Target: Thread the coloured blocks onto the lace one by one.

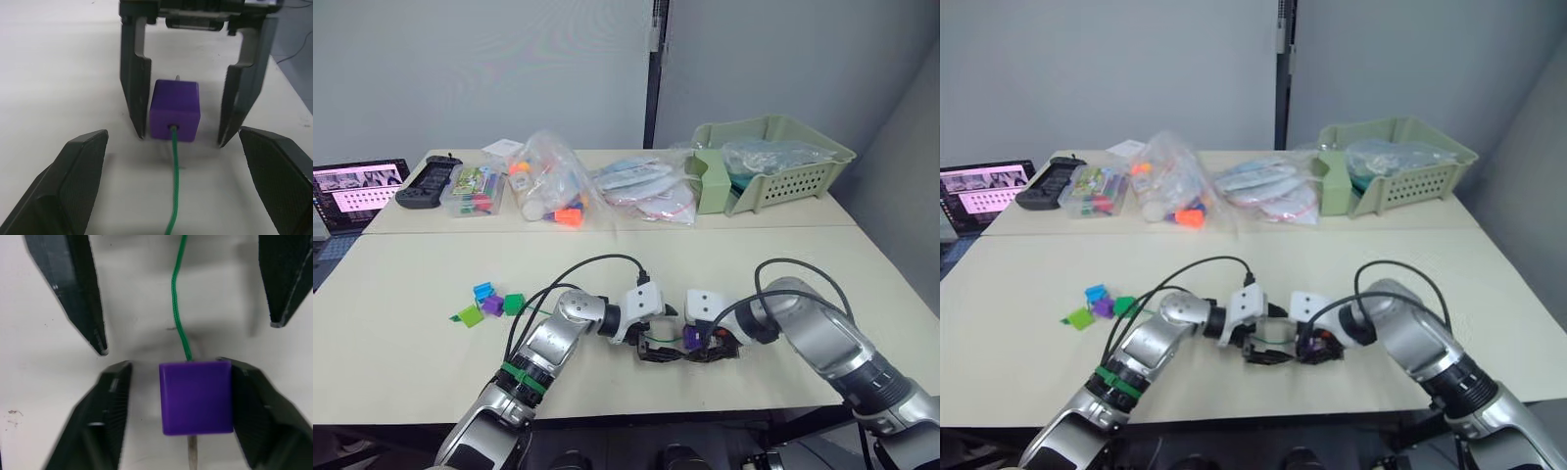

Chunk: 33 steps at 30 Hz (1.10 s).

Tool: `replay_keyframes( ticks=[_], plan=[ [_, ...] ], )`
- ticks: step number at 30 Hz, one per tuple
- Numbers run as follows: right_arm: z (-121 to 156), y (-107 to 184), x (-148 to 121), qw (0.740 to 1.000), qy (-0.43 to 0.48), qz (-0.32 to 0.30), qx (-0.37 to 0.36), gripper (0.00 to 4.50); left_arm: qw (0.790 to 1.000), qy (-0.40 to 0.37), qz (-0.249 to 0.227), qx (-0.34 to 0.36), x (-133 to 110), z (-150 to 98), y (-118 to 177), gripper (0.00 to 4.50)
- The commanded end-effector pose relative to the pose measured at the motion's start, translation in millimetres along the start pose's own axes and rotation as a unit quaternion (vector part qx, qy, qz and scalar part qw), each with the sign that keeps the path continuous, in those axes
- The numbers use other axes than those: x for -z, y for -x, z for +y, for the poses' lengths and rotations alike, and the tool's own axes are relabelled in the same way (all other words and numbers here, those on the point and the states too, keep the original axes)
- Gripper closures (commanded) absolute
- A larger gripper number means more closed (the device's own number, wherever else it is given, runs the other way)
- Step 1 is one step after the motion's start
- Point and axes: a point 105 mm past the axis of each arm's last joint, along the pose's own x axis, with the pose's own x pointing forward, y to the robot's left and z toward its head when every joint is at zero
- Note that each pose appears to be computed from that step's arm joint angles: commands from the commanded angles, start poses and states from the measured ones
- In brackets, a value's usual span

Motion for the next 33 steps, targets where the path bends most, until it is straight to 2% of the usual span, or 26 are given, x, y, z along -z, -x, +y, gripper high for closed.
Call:
replay_keyframes(
  ticks=[1,6,10,19,27,33],
  plan=[
    [-6.3,25.7,-11.4,0.999,0.004,-0.020,0.030,0.03,1.000,-0.027,-0.014,-0.002,-8.6,1.6,2.6,0.00],
    [3.4,63.1,-7.9,0.998,-0.033,-0.033,0.052,0.03,0.998,-0.049,-0.025,0.016,-11.6,-2.4,-2.6,0.00],
    [23.6,87.8,-1.3,0.994,-0.073,-0.042,0.073,0.03,0.997,-0.060,-0.039,0.029,-16.0,-2.0,-14.5,0.00],
    [56.7,92.3,17.5,0.985,-0.121,-0.017,0.122,0.03,0.994,-0.071,-0.056,0.064,-27.7,-4.7,-41.6,0.00],
    [57.1,96.6,20.7,0.973,-0.145,-0.026,0.175,0.03,0.994,-0.064,-0.052,0.069,-26.5,-7.7,-57.2,0.00],
    [57.9,93.1,26.2,0.970,-0.150,-0.021,0.191,0.00,0.995,-0.060,-0.054,0.066,-27.0,-8.9,-65.0,1.77]
  ],
)
